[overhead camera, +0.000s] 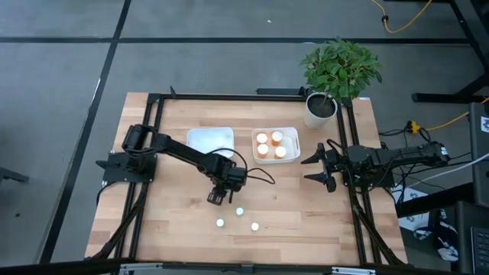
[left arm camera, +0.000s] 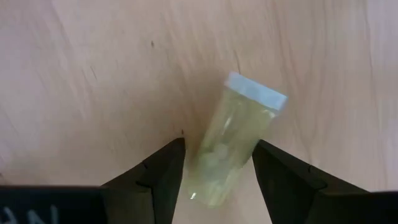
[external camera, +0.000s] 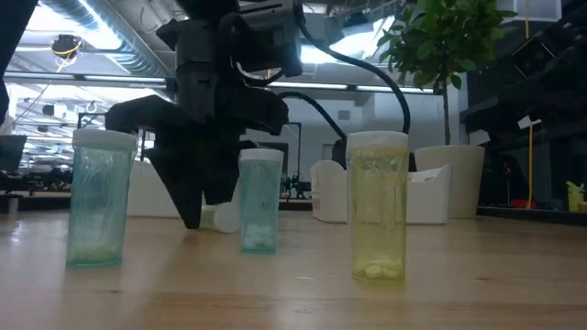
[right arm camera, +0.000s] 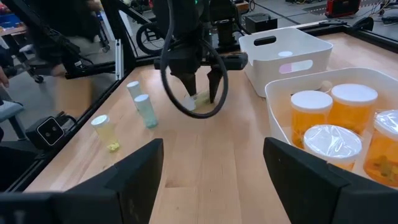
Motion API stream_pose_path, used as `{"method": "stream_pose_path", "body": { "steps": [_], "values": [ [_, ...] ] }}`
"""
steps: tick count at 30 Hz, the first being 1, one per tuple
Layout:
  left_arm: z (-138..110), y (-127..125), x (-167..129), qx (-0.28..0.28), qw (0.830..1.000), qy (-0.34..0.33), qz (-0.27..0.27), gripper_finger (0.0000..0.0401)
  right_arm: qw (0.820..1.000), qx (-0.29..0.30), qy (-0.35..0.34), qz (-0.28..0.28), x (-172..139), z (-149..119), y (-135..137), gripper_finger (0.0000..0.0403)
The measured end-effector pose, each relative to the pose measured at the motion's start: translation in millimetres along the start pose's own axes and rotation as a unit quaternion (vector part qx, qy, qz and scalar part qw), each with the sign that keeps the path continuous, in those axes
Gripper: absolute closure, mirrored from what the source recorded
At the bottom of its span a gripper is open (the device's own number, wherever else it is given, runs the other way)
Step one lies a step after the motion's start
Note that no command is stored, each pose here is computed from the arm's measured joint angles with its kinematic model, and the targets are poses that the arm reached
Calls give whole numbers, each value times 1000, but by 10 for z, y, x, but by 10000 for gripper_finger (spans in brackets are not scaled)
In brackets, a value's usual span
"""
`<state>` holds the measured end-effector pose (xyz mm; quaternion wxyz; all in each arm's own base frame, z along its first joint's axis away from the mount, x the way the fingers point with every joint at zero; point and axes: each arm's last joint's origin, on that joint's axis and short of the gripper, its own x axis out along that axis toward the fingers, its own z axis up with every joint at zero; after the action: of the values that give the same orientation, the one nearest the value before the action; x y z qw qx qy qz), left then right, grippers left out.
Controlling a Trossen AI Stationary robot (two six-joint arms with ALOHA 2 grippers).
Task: Pick and place medicine bottles into bin by pill shape (circle, oval)
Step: Put the top yellow pill bottle into the left white bin
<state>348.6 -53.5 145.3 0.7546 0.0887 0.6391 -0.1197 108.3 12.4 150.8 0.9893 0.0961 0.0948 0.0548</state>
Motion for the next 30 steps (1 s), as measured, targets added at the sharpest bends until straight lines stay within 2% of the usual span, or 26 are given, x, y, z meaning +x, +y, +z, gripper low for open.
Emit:
{"method": "stream_pose_path", "body": {
  "steps": [5, 8, 15, 30],
  "values": [
    [8, -3, -22, 80, 997, -6, 5, 213, 1000, 0, 0, 0, 0, 0, 0, 124],
    [36, -5, -24, 110, 994, -20, 6, 213, 1000, 0, 0, 0, 0, 0, 0, 124],
    [86, -73, -31, 140, 989, -41, 6, 213, 1000, 0, 0, 0, 0, 0, 0, 124],
    [171, -161, -41, 165, 983, -77, 11, 213, 1000, 0, 0, 0, 0, 0, 0, 124]
  ]
}}
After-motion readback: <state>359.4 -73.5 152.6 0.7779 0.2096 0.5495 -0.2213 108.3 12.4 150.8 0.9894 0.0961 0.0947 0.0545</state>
